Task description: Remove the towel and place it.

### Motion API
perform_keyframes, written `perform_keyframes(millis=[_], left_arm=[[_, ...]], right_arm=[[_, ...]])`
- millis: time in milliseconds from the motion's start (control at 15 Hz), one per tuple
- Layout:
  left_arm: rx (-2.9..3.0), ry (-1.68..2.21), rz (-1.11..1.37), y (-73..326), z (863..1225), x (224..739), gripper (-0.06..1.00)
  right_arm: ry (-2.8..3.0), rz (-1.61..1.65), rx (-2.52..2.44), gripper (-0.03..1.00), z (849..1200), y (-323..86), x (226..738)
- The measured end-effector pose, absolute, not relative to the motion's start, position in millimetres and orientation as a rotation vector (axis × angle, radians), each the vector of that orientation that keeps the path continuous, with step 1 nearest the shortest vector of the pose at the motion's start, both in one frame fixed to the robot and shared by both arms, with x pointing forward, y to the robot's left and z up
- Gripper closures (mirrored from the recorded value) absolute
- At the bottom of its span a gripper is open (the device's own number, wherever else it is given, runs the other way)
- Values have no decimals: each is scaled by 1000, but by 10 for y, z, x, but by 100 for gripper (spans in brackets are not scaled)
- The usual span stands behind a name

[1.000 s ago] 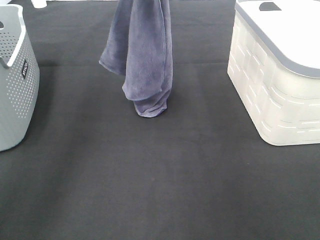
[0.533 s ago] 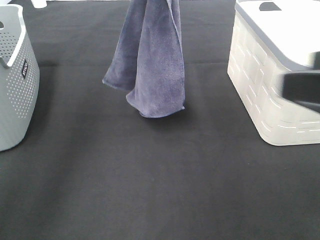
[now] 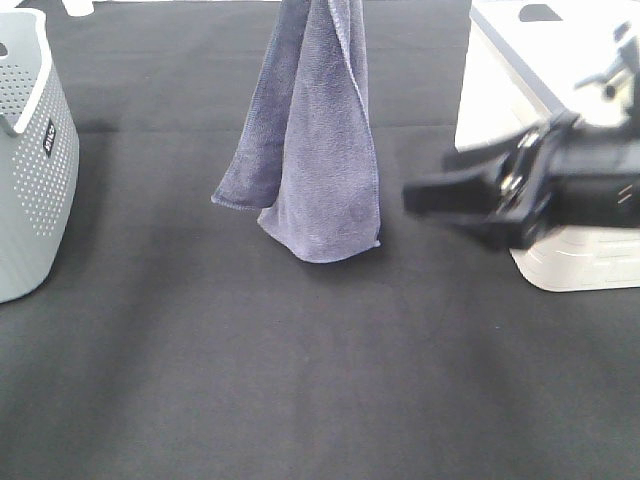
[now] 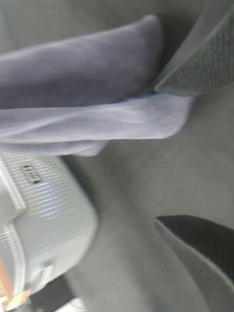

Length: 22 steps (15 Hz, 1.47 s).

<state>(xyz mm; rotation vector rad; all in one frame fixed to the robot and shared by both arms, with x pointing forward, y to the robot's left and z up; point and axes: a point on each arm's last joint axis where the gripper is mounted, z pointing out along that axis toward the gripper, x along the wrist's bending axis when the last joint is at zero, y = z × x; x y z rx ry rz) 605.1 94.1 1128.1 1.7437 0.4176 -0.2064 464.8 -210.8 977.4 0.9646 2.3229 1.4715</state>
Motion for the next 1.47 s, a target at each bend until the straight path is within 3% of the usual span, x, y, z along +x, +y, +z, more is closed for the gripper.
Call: perform_keyframes(millis=[200, 667, 933, 1333, 1467], left_arm=[[1744, 415, -204, 941, 11281, 6051, 94], [1744, 415, -204, 941, 11281, 6051, 94], [1744, 415, -204, 941, 11281, 6051, 94], [1748, 397, -227, 939, 11282, 6029, 94], [1749, 397, -228, 939, 11282, 6028, 94]], right_arm=[[2439, 1406, 1036, 28, 9400, -2084, 4839], [2532, 1367, 1089, 28, 9002, -1926, 5287], [2605, 1101, 889, 28, 8899, -1520, 5424], [2525, 1041, 872, 29, 9010, -1468, 5656], [2522, 1043, 871, 36, 9017, -1465, 5663]])
